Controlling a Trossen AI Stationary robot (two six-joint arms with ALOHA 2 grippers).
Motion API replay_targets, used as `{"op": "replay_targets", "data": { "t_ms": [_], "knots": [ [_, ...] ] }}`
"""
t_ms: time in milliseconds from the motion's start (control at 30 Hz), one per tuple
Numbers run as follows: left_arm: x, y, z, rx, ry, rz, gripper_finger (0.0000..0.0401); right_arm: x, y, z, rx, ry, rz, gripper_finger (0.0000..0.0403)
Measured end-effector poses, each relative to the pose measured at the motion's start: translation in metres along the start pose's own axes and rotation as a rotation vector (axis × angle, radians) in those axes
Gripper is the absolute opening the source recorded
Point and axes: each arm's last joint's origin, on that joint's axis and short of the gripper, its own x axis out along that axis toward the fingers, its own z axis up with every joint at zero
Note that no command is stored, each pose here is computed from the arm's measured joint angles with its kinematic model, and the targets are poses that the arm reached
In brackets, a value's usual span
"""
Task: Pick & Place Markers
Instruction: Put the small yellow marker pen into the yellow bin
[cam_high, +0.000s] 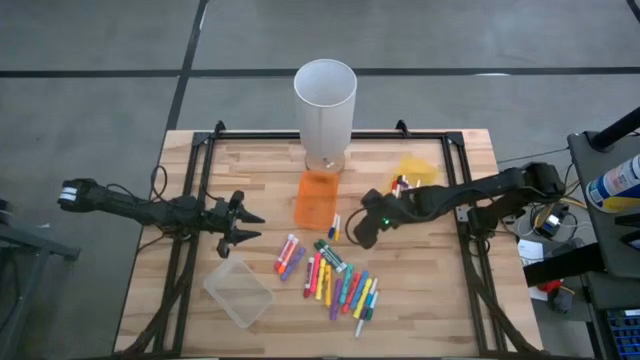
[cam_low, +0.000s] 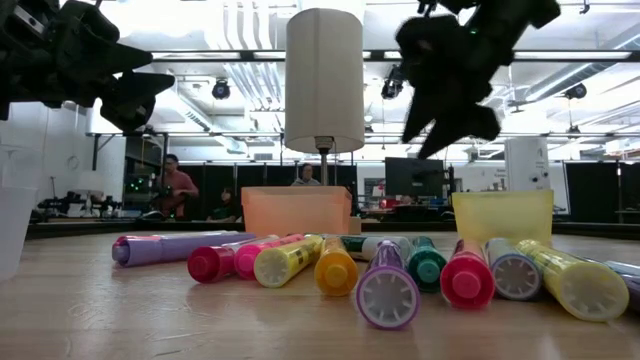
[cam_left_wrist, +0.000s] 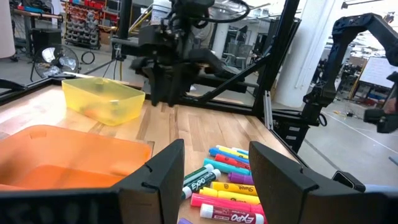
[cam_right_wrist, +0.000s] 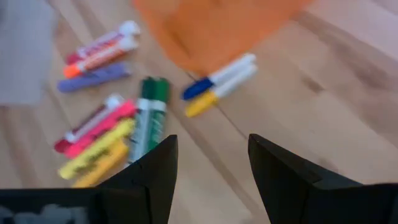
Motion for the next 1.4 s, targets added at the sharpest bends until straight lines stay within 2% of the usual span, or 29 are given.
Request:
{"op": "replay_targets", "data": {
  "t_ms": [200, 400, 600, 767, 967, 1067, 1400],
  "knots": [
    [0.0, 0.0, 0.0, 0.0, -0.001, 0.001, 0.0174, 0.022, 0.008, -0.001, 0.021, 0.031, 0.047, 0.0187],
    [0.0, 0.0, 0.0, 0.0, 0.0, 0.001, 0.0174, 0.04, 0.015, 0.0, 0.093, 0.066, 0.01, 0.0187],
    [0.0, 0.0, 0.0, 0.0, 0.0, 0.0, 0.0174, 0.057, 0.023, 0.001, 0.109, 0.101, -0.032, 0.0187],
    [0.0, 0.0, 0.0, 0.0, 0.0, 0.001, 0.0174, 0.075, 0.032, 0.004, 0.09, 0.116, -0.061, 0.0187],
    [0.0, 0.0, 0.0, 0.0, 0.0, 0.0, 0.0174, 0.093, 0.035, 0.003, 0.024, 0.185, -0.218, 0.0187],
    [0.0, 0.0, 0.0, 0.0, 0.0, 0.0, 0.0174, 0.097, 0.039, 0.008, 0.003, 0.175, -0.248, 0.0187],
    [0.0, 0.0, 0.0, 0.0, 0.0, 0.0, 0.0174, 0.116, 0.043, 0.007, -0.013, 0.194, -0.27, 0.0187]
  ]
}}
